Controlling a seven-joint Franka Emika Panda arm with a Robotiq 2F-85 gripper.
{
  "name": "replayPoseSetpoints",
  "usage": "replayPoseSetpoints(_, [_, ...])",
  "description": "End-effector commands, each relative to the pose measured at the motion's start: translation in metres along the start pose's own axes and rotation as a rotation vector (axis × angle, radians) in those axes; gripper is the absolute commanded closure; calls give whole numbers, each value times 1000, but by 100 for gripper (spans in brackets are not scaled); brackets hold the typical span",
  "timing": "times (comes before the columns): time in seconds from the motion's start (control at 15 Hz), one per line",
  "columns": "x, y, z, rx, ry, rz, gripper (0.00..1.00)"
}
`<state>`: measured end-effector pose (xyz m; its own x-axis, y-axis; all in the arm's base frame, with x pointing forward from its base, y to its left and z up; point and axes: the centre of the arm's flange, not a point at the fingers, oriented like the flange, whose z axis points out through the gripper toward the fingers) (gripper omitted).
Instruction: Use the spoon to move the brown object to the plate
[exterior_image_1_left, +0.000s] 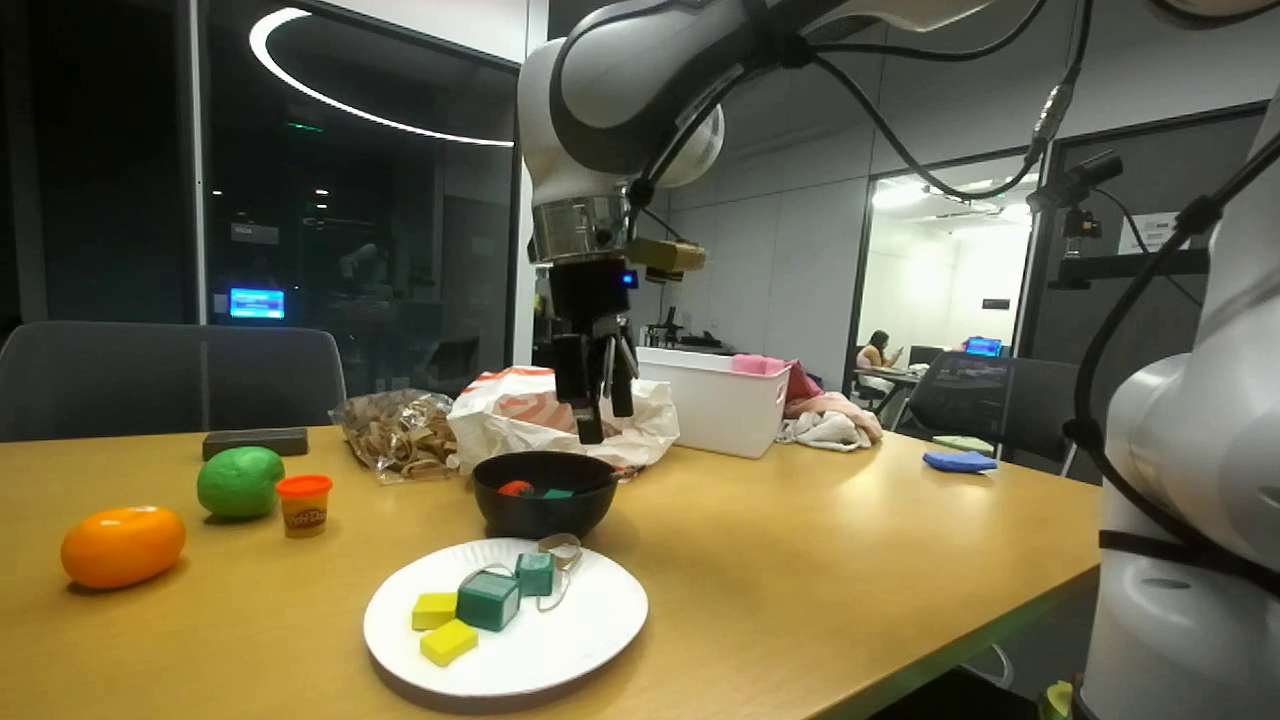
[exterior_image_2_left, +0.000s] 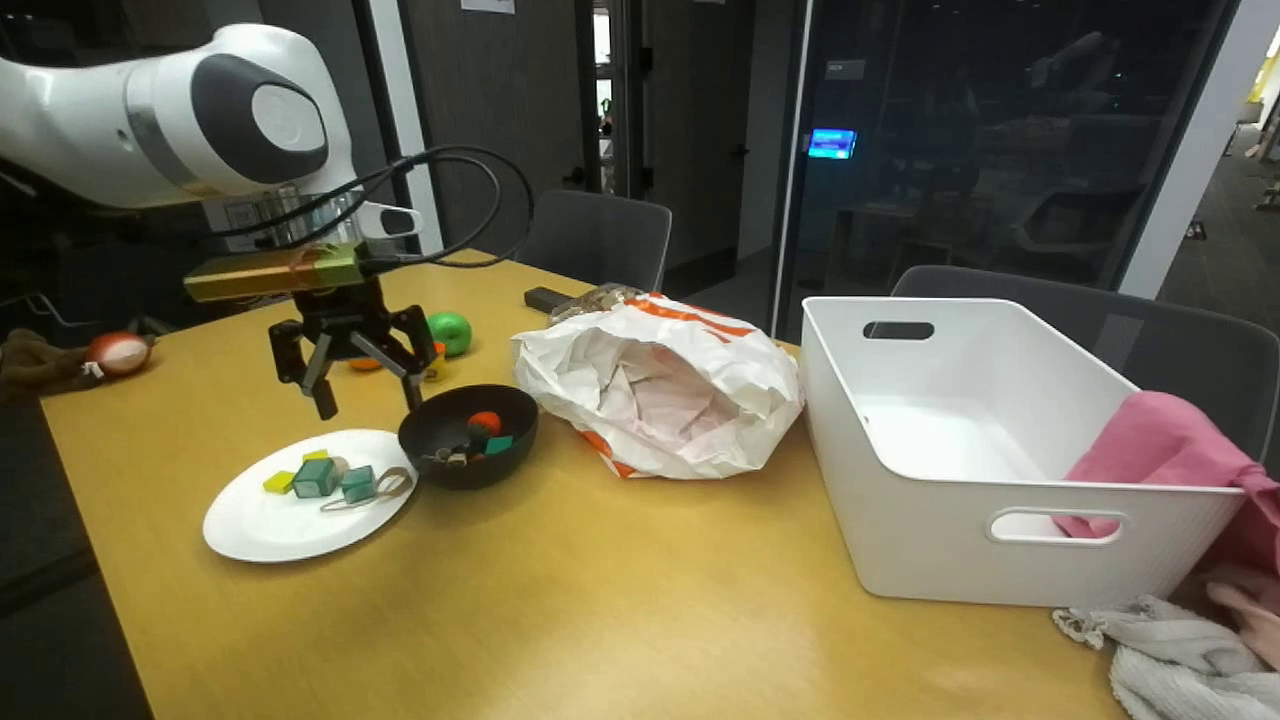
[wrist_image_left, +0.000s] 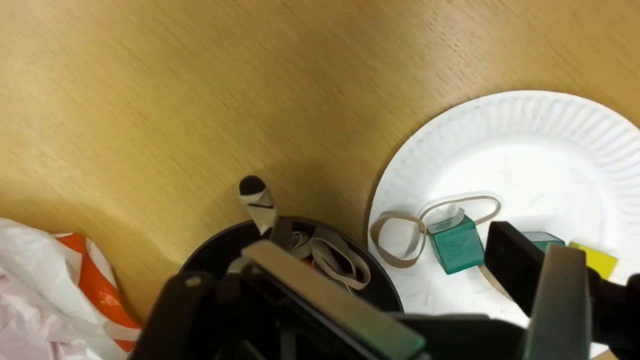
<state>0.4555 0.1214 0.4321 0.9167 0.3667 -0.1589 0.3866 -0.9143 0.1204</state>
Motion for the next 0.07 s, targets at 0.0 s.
replayPoseSetpoints(0.0, [0,0,0,2,-1,1,0])
